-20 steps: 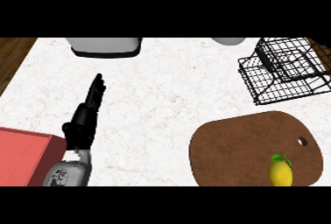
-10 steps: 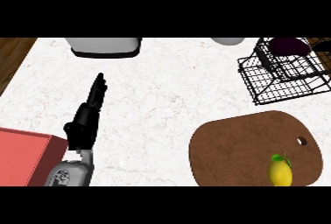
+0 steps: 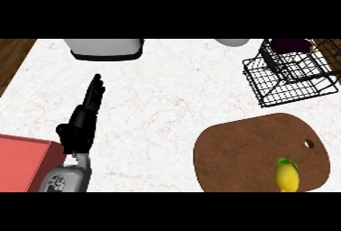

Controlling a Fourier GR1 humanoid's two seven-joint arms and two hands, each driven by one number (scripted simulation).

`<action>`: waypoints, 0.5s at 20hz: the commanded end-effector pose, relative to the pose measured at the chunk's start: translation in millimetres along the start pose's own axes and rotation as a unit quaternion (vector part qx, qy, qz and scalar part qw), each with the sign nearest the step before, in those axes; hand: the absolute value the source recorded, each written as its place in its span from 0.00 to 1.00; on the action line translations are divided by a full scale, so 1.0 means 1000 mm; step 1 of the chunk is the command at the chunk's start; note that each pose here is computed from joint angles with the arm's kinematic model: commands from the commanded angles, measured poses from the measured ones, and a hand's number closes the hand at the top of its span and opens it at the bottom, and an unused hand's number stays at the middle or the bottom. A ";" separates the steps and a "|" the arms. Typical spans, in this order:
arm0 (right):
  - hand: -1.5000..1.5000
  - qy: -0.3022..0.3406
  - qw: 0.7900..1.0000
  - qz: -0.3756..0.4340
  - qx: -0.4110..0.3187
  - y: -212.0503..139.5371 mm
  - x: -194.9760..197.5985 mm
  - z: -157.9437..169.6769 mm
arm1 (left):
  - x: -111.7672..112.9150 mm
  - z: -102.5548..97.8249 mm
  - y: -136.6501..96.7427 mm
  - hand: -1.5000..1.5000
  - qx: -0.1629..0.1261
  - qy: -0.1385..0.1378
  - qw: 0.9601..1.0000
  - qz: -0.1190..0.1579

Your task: Pick the eggplant from the cutting board and place it in the tiered basket

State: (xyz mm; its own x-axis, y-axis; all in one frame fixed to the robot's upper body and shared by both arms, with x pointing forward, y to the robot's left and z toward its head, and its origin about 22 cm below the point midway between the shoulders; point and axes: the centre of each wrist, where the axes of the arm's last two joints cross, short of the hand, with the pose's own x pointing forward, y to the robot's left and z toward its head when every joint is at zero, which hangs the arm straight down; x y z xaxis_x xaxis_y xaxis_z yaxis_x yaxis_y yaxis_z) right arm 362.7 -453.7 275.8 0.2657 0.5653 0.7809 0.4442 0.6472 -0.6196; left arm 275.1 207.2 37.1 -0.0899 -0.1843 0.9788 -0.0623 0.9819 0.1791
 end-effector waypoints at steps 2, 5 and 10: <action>0.00 0.045 0.995 -0.074 -0.037 -0.062 -0.053 0.007 | -0.003 0.009 0.004 0.50 0.006 -0.008 1.000 -0.009; 0.00 0.049 0.991 -0.116 -0.039 -0.102 -0.096 0.019 | -0.006 0.002 0.010 0.50 0.007 0.002 1.000 0.008; 0.00 0.033 0.991 -0.127 -0.029 -0.157 -0.171 0.062 | -0.014 0.008 -0.004 0.50 0.016 0.003 1.000 -0.003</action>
State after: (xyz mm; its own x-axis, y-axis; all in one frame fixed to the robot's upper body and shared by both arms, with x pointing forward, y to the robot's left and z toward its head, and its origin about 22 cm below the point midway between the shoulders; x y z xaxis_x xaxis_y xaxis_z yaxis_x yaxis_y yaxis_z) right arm 248.3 -585.5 248.3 0.2354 0.3742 0.8970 0.5464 0.7123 -0.4405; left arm 271.0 208.2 32.3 -0.0889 -0.1825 0.9792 -0.0846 0.9809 0.1751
